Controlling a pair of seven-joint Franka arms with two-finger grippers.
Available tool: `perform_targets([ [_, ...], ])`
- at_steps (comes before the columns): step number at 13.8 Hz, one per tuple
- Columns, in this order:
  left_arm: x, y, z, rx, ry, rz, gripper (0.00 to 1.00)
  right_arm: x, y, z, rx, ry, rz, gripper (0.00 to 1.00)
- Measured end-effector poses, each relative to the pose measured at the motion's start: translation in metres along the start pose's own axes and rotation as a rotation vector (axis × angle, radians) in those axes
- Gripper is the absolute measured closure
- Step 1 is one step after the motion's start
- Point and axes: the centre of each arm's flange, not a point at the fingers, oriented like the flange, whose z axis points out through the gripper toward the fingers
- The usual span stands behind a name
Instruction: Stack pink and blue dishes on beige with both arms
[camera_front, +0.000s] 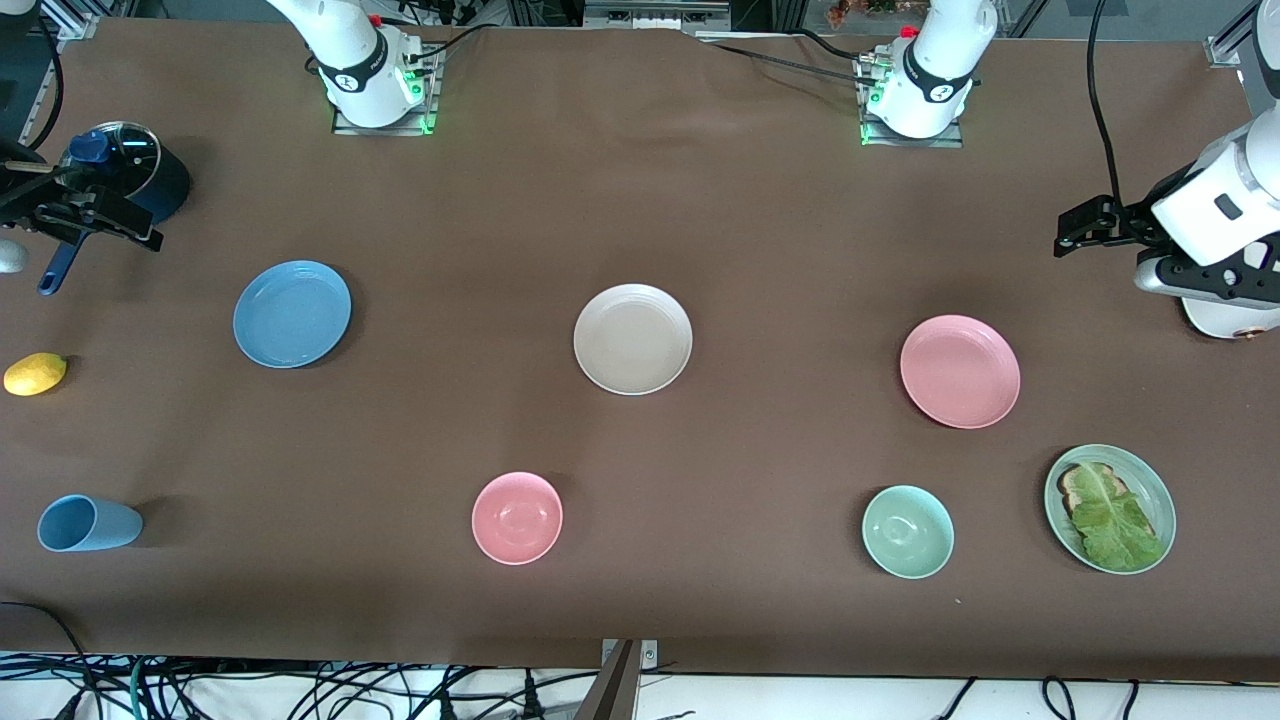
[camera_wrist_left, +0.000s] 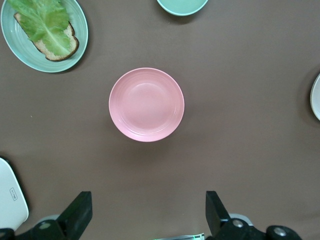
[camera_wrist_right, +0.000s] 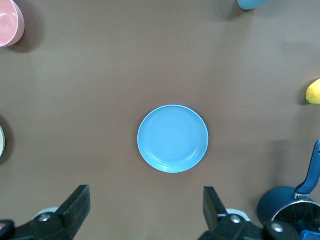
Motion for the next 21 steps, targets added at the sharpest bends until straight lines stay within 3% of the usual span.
perform_targets([
  [8, 0.048, -0.042, 0.091, -0.051, -0.141, -0.048, 0.00, 0.000, 0.000, 0.000, 0.000, -0.001, 0.000, 0.00],
  [16, 0.086, -0.113, 0.155, -0.031, -0.055, -0.075, 0.00, 0.000, 0.000, 0.000, 0.000, -0.003, 0.000, 0.00],
  [21, 0.084, -0.127, 0.206, -0.007, 0.005, -0.084, 0.00, 0.000, 0.000, 0.000, 0.000, -0.003, 0.000, 0.00],
])
